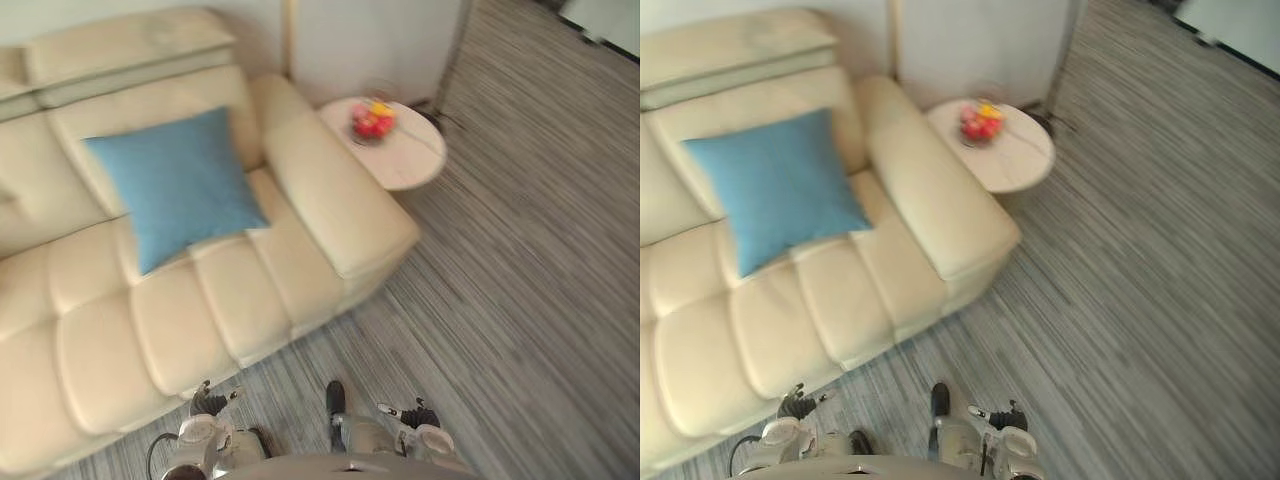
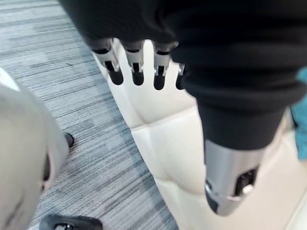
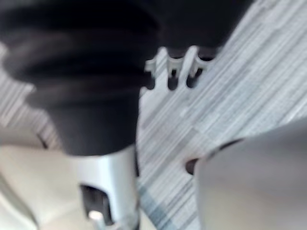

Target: Pick up cushions and gather them together orderly.

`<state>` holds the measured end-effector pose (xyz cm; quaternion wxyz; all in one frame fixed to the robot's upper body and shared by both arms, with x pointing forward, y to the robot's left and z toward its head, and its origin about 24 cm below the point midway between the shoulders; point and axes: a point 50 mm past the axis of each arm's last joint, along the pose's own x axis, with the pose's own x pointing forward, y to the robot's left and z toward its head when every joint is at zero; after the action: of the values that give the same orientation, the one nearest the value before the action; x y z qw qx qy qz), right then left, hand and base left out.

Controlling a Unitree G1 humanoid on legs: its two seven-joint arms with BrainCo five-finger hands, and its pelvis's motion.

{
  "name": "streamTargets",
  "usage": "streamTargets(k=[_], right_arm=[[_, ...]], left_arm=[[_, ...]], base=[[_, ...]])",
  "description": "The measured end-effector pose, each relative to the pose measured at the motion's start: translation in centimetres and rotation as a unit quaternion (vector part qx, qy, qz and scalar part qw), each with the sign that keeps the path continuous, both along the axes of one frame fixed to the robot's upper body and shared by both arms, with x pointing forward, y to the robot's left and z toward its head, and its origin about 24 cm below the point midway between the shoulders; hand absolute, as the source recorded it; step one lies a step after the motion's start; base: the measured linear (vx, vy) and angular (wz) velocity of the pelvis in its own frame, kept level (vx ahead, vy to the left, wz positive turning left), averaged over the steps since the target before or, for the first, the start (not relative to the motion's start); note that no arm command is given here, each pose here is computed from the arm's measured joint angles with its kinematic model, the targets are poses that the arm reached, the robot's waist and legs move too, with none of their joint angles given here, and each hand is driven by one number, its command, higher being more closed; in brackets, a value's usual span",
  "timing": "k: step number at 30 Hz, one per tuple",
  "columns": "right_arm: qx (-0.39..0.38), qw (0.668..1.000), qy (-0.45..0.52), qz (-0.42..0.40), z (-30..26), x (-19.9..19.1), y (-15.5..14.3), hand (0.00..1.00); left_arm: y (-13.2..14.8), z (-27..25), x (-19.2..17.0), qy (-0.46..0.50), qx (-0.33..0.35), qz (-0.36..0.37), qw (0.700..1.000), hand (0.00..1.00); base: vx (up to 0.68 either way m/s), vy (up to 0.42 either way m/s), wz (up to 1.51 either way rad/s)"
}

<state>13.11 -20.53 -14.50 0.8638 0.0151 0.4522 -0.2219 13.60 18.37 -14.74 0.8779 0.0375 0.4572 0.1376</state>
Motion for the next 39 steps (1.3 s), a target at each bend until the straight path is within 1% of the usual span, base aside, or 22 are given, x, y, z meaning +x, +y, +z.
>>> streamTargets(k=[4,6,8,10,11,12,14,15,18,21,22,24,27,31,33,35,36,39], right_arm=[[-0.006,1.0,0.004,0.015,0.0,0.4,0.1,0.0],[-0.021,1.0,0.008,0.021,0.1,0.7,-0.8,0.0],[-0.019,0.999,0.012,0.023,0.1,0.7,-0.8,0.0],[-0.034,0.999,0.021,0.016,0.1,0.2,-1.9,0.0],[-0.036,0.999,0.019,-0.006,0.2,0.1,-2.4,0.0],[-0.04,0.999,0.02,-0.012,0.2,0.0,-2.6,0.0],[-0.033,0.999,0.021,-0.023,0.1,-0.2,-2.6,0.0],[-0.028,0.999,0.031,-0.028,-0.2,-0.7,-2.5,0.0],[-0.03,0.999,0.028,-0.034,-0.1,-0.5,-2.5,0.0],[-0.033,0.998,0.023,-0.043,0.0,-0.5,-2.7,0.0],[-0.03,0.998,0.023,-0.043,0.0,-0.5,-2.4,0.0],[-0.029,0.998,0.017,-0.045,0.0,-0.4,-2.2,0.0],[-0.01,0.999,0.01,-0.051,-0.1,-0.6,-0.8,0.0],[-0.007,0.999,-0.016,-0.037,0.5,1.4,-0.3,0.0],[-0.005,0.999,-0.016,-0.029,0.5,2.0,0.0,0.0],[0.003,1.0,-0.004,-0.029,0.2,1.7,0.3,0.0],[0.002,1.0,0.001,-0.031,0.1,1.4,0.2,0.0],[-0.01,0.998,-0.002,-0.065,0.3,0.8,-2.0,0.0]], left_arm=[[1.2,-0.1,-0.7,0.011,0.019,-0.005,1.0,0.0],[0.9,-0.2,-0.8,0.015,0.02,-0.019,1.0,0.0],[1.1,-0.3,-1.1,0.02,0.022,-0.019,0.999,0.0],[0.5,-0.4,-1.3,0.021,0.017,-0.026,0.999,0.0],[0.0,-0.3,-0.8,0.015,0.009,-0.021,1.0,0.0],[-0.3,-0.2,-0.3,0.009,0.009,-0.027,1.0,0.0],[-0.3,0.1,0.2,-0.002,0.011,-0.028,1.0,0.0],[-0.6,0.3,0.6,-0.014,0.012,-0.035,0.999,0.0],[-1.3,0.6,1.2,-0.028,0.002,-0.032,0.999,0.0],[-1.6,0.5,1.0,-0.027,-0.005,-0.026,0.999,0.0],[-1.6,0.5,1.0,-0.026,-0.005,-0.025,0.999,0.0],[-1.4,0.5,0.8,-0.024,-0.003,-0.025,0.999,0.0],[-0.7,0.7,1.0,-0.029,0.005,-0.024,0.999,0.0],[0.2,0.5,0.7,-0.016,0.024,-0.043,0.999,0.0],[1.0,0.5,0.3,-0.009,0.031,-0.034,0.999,0.0],[2.3,0.5,-0.1,-0.001,0.044,-0.023,0.999,0.0],[2.4,0.4,-0.2,0.002,0.046,-0.022,0.999,0.0],[1.5,0.2,-0.2,0.005,0.036,-0.023,0.999,0.0]], base=[[0.02,-0.188,-1.59],[0.04,-0.291,-1.35],[0.07,-0.188,-1.54],[0.16,-0.1,-1.11],[0.14,-0.031,-0.9],[0.12,-0.071,-1.02],[0.1,-0.08,-1.12],[0.1,-0.031,-1.45],[0.12,0.053,-1.82],[0.17,0.112,-1.64],[0.35,0.229,-1.6],[0.36,0.246,-1.53],[0.32,0.242,-1.43],[0.18,0.146,-1.31],[0.16,0.044,-1.18],[0.26,-0.06,-1.0],[0.22,-0.078,-0.53],[0.19,-0.063,-0.51]])
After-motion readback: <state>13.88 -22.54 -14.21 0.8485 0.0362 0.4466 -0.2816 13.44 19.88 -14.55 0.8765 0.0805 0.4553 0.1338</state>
